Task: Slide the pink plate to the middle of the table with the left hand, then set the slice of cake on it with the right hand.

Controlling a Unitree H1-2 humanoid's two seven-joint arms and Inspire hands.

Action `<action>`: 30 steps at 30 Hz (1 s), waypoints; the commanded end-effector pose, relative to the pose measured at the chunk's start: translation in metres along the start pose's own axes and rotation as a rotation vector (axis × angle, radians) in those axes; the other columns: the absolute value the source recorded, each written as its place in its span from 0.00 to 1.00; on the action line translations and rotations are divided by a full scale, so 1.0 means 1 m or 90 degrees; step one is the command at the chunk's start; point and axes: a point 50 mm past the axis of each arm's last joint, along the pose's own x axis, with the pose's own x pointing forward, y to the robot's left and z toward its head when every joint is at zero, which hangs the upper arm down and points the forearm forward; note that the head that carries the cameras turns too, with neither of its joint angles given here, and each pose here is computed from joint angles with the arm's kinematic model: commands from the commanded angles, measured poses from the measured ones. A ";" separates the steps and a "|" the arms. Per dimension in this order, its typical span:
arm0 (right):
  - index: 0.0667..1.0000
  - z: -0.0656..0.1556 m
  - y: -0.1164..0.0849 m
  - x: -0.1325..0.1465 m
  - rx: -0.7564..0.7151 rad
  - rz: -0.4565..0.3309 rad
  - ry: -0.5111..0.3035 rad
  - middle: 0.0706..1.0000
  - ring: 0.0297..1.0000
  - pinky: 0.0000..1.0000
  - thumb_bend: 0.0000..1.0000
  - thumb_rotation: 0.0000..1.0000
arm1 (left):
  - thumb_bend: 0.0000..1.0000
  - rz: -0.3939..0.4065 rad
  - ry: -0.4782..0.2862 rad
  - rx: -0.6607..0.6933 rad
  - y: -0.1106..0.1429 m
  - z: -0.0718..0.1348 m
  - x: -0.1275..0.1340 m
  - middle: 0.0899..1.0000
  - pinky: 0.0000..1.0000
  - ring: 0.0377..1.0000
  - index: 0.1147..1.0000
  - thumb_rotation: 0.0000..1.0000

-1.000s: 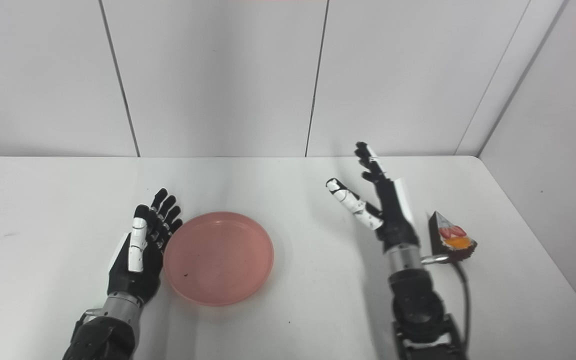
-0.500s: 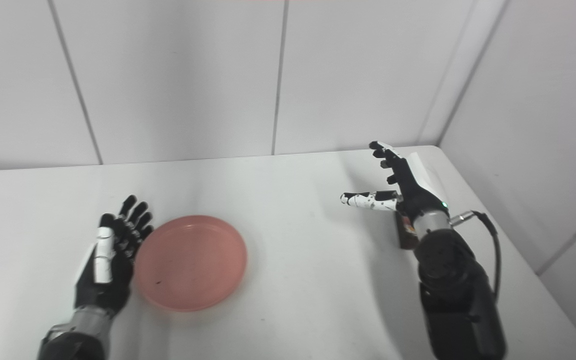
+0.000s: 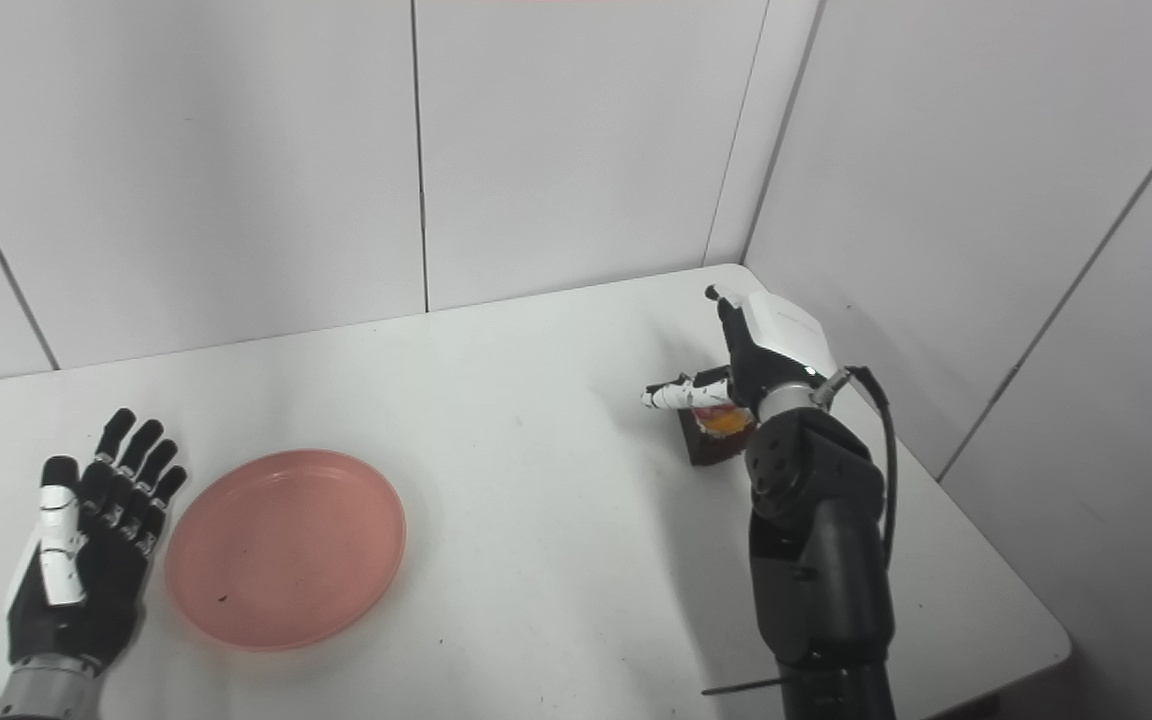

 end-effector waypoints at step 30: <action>0.77 -0.057 0.035 0.071 -0.020 0.024 0.055 0.34 0.22 0.19 0.67 0.01 | 0.64 0.013 0.037 0.007 0.007 -0.015 -0.026 0.98 0.98 0.99 0.95 0.98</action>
